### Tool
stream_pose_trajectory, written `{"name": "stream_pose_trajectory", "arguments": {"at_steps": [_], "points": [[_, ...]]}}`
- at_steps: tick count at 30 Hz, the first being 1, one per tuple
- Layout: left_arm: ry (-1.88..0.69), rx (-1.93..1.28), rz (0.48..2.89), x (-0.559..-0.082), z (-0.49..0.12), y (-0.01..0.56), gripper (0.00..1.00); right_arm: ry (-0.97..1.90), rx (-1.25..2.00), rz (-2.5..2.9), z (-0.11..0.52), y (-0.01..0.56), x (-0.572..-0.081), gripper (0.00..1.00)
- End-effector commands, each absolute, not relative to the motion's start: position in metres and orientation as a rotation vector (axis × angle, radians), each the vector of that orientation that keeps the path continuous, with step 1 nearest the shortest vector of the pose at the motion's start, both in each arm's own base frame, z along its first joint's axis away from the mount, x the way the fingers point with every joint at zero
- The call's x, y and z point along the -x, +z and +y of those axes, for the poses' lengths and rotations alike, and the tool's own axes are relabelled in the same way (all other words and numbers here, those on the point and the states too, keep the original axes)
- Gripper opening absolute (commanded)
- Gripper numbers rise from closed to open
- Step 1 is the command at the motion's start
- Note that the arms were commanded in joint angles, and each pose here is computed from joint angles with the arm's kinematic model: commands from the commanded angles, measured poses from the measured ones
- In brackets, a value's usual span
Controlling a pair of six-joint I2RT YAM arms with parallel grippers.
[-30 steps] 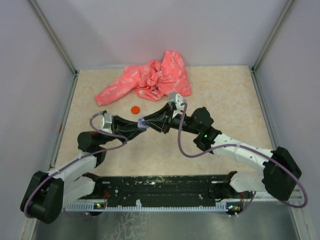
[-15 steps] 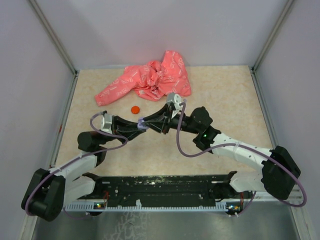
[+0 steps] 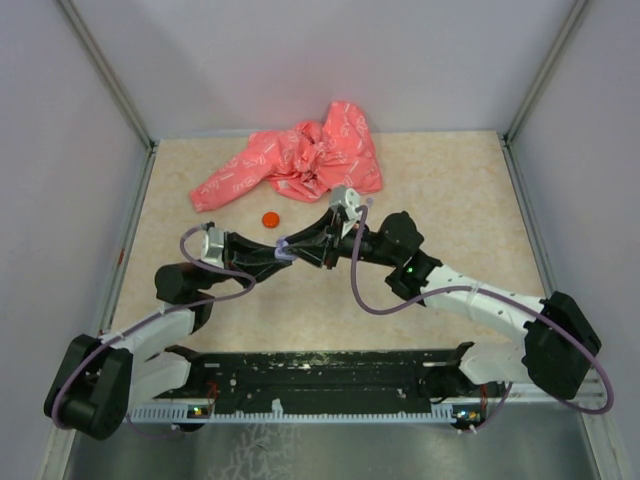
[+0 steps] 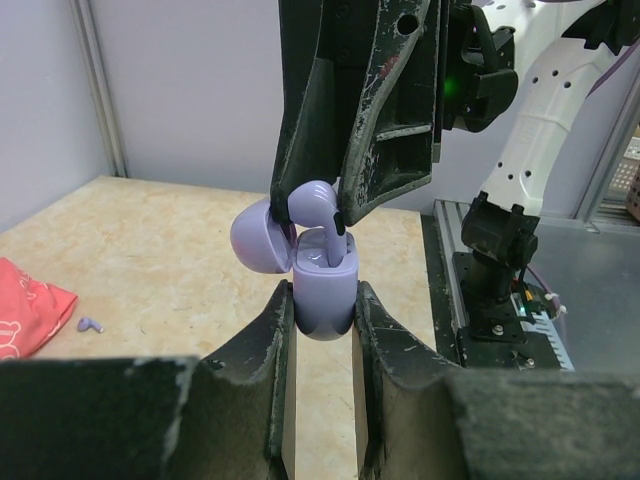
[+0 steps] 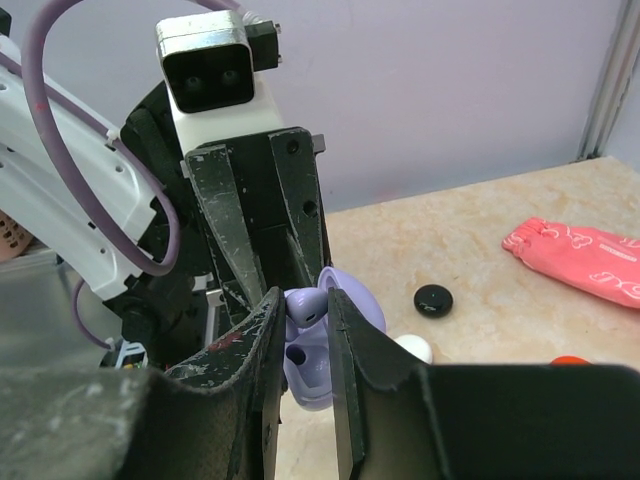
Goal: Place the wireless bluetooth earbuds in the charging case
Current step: Place the earbud in the charging case.
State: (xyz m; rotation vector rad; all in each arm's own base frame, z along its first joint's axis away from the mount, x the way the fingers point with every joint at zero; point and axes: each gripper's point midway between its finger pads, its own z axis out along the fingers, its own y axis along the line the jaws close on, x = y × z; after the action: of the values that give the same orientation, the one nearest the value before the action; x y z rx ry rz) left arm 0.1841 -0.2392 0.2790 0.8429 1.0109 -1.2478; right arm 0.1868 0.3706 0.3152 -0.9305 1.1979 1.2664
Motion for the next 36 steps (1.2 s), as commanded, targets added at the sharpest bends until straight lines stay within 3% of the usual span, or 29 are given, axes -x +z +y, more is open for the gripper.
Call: {"name": "stream_pose_trajectory", "arguments": {"at_steps": [1,18,36], "points": [[-1.200,-0.821,0.883,-0.180,-0.233,0.307,0.00,1.293,1.008,1.288,0.371,0.283,-0.172,0.23],[-1.177,-0.846,0.905,-0.186,-0.234,0.302,0.00,1.252,1.002,1.306,0.365,0.300,-0.174,0.34],[-1.193,-0.969,0.936,-0.184,-0.242,0.290,0.00,1.304,1.158,1.385,0.372,0.317,-0.160,0.36]]}}
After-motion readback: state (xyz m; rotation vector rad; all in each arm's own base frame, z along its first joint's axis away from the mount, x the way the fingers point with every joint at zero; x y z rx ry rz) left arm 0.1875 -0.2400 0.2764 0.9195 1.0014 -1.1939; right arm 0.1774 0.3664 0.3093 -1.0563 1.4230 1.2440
